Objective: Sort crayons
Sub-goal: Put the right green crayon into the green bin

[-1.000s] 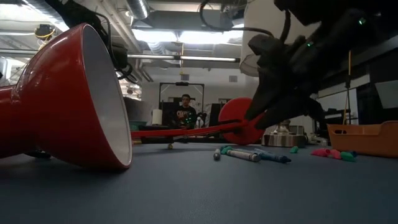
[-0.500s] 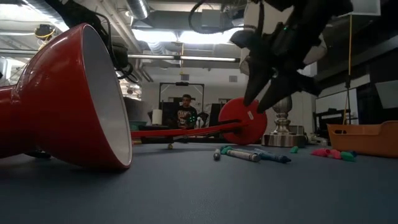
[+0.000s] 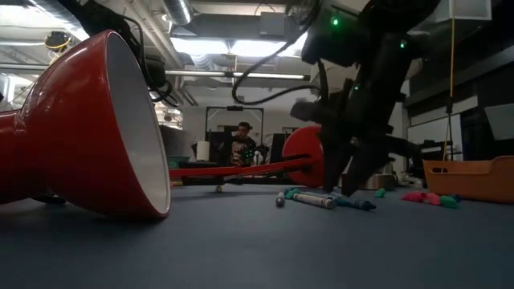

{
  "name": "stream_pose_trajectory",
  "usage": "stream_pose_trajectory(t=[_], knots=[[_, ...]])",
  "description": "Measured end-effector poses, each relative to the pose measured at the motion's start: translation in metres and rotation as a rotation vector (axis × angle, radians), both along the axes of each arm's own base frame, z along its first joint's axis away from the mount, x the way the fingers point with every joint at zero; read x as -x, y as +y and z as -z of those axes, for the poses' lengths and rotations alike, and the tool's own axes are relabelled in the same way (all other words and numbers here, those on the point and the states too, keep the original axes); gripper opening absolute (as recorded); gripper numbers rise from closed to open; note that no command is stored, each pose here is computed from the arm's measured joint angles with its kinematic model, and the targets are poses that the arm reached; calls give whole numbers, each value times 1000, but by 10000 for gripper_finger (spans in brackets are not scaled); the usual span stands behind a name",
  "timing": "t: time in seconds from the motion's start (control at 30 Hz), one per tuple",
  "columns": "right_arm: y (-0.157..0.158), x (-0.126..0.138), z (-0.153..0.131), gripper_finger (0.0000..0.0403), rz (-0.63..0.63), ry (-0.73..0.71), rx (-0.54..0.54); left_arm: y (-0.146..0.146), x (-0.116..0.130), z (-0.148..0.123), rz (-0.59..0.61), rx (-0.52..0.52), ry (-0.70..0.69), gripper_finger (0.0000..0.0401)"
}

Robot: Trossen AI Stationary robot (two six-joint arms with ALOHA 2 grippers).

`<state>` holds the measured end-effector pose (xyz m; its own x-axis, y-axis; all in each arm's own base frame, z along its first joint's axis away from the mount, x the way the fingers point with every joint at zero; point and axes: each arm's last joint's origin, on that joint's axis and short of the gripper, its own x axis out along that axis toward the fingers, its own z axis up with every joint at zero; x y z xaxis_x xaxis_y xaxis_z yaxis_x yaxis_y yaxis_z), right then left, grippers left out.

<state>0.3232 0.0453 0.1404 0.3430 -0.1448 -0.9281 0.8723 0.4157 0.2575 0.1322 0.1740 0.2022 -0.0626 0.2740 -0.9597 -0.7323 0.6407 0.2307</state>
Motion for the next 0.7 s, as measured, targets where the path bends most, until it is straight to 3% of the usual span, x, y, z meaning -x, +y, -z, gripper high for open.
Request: stream_pose_trajectory(t=[0.37,0.7], knots=[[0,-2,9,135,-1,33,7,0,0,0,0,1,-6,112],[0,0,11,36,1,53,12,0,0,0,0,1,-5,112]])
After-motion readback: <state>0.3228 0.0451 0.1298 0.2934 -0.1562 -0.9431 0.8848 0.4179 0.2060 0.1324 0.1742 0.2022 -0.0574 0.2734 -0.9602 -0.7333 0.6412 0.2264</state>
